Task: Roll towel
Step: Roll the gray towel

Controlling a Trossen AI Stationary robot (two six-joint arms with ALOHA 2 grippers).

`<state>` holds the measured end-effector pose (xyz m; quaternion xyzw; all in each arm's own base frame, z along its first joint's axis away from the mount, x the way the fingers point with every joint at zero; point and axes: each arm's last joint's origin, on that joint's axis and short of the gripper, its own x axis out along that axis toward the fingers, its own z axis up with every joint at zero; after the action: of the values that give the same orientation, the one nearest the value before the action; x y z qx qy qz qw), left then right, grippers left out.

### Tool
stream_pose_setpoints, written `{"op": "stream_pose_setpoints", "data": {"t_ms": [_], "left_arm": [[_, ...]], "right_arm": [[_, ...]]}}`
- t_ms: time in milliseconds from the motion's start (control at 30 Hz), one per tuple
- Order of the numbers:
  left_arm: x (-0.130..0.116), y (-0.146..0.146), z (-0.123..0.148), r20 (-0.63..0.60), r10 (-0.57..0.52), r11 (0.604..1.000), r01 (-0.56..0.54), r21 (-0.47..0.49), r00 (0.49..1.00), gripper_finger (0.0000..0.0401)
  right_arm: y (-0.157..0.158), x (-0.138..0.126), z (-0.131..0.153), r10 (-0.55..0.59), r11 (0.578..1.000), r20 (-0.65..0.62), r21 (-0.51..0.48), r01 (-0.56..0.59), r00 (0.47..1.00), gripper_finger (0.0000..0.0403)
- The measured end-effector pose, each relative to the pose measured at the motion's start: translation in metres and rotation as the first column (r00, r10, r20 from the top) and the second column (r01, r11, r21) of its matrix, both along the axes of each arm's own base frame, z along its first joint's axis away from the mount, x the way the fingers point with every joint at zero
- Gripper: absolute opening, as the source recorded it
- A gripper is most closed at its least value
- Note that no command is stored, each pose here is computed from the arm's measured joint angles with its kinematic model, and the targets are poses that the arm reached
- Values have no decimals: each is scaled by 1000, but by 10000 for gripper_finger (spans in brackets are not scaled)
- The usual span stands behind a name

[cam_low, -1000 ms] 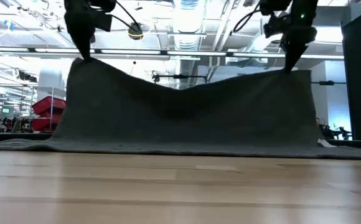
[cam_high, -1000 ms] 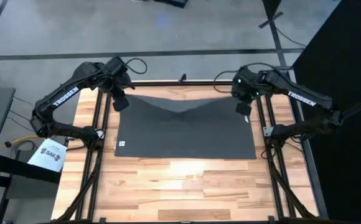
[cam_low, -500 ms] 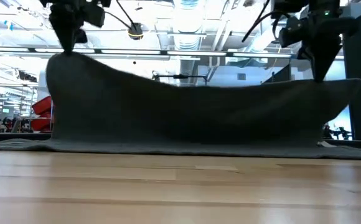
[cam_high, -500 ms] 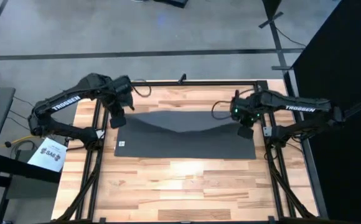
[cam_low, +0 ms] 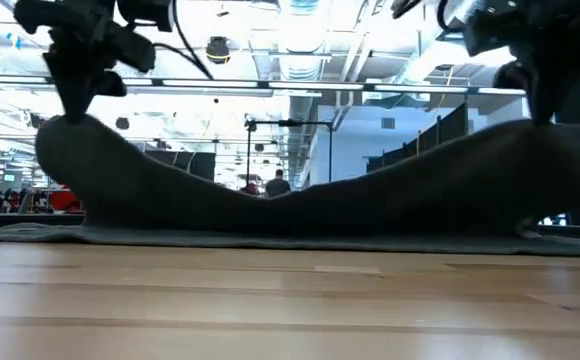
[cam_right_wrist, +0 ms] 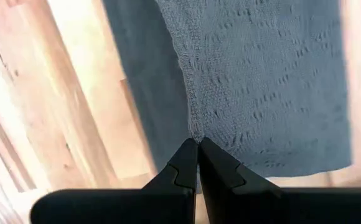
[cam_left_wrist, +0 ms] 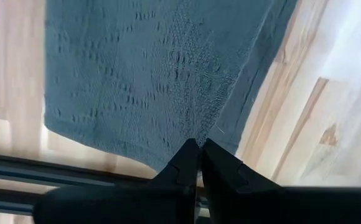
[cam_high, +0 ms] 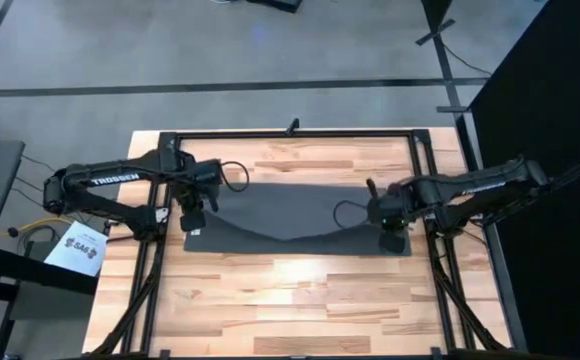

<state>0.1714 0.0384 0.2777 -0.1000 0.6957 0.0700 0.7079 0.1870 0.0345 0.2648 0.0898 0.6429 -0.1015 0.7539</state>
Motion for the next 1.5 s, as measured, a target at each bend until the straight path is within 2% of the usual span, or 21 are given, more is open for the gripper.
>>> {"op": "stream_pose_setpoints", "data": {"t_ms": [233, 467, 800, 1000, 1167, 1500], "left_arm": [[-4, -18, -18, 2, -14, 1000, 14, -1, 1000, 0], [9, -30, -45, 69, -41, 999, 40, 9, 997, 0], [2, -45, -70, -6, -33, 999, 33, 3, 999, 0], [1, -51, -78, 6, -55, 998, 55, 2, 998, 0], [4, -51, -81, 43, -57, 998, 57, 2, 997, 0], [11, -54, -80, 121, -58, 998, 59, -5, 991, 0]], "right_arm": [[26, -8, -34, -35, 998, -1, 45, 35, 999, 0], [35, -5, -56, -63, 998, 85, 34, 60, 994, 0], [34, -6, -83, -63, 997, -82, -51, 59, 995, 0], [36, -8, -86, -47, 998, -141, -44, 41, 989, 0], [36, -9, -77, -25, 998, -177, -56, 16, 984, 0], [35, -8, -74, -2, 998, -187, -59, -9, 982, 0]]}}
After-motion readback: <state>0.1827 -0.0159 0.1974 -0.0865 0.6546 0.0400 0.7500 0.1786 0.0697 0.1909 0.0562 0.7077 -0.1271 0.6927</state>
